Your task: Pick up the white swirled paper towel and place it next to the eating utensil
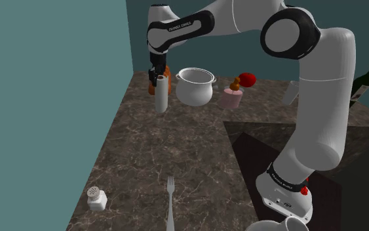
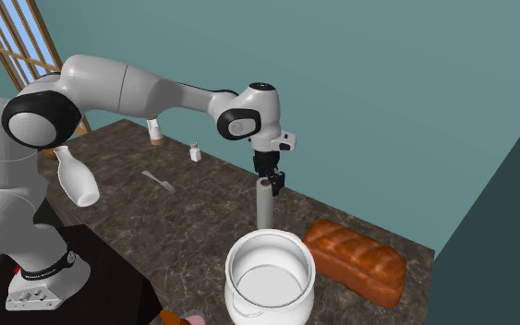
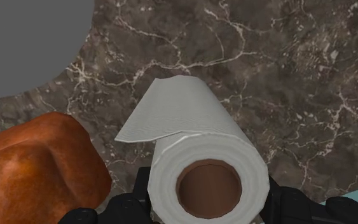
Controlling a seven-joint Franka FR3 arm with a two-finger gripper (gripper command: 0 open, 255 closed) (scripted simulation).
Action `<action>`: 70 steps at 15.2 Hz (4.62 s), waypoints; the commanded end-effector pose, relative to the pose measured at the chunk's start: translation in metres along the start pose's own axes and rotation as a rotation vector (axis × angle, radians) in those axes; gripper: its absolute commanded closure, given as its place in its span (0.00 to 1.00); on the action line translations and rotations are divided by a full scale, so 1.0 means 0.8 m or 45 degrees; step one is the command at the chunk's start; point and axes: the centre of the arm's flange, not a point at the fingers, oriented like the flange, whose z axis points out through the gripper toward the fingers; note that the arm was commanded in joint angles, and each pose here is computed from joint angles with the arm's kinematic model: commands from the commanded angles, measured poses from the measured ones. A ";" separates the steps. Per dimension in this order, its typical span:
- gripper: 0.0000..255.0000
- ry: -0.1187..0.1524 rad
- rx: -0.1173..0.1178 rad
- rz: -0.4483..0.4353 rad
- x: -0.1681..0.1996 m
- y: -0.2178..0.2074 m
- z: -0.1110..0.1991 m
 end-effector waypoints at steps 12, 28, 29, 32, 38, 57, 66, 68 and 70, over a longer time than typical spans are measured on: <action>1.00 -0.002 -0.001 0.001 0.002 0.004 -0.045; 1.00 -0.002 -0.001 0.001 -0.038 -0.034 -0.145; 1.00 -0.002 -0.001 0.001 -0.049 -0.045 -0.151; 1.00 -0.002 -0.001 0.001 -0.083 -0.077 -0.169; 1.00 -0.002 -0.001 0.001 -0.150 -0.140 -0.206; 1.00 -0.002 -0.001 0.001 -0.361 -0.340 -0.321; 1.00 -0.002 -0.001 0.001 -0.462 -0.435 -0.376; 1.00 -0.002 -0.001 0.001 -0.484 -0.456 -0.388; 1.00 -0.002 -0.001 0.001 -0.506 -0.477 -0.400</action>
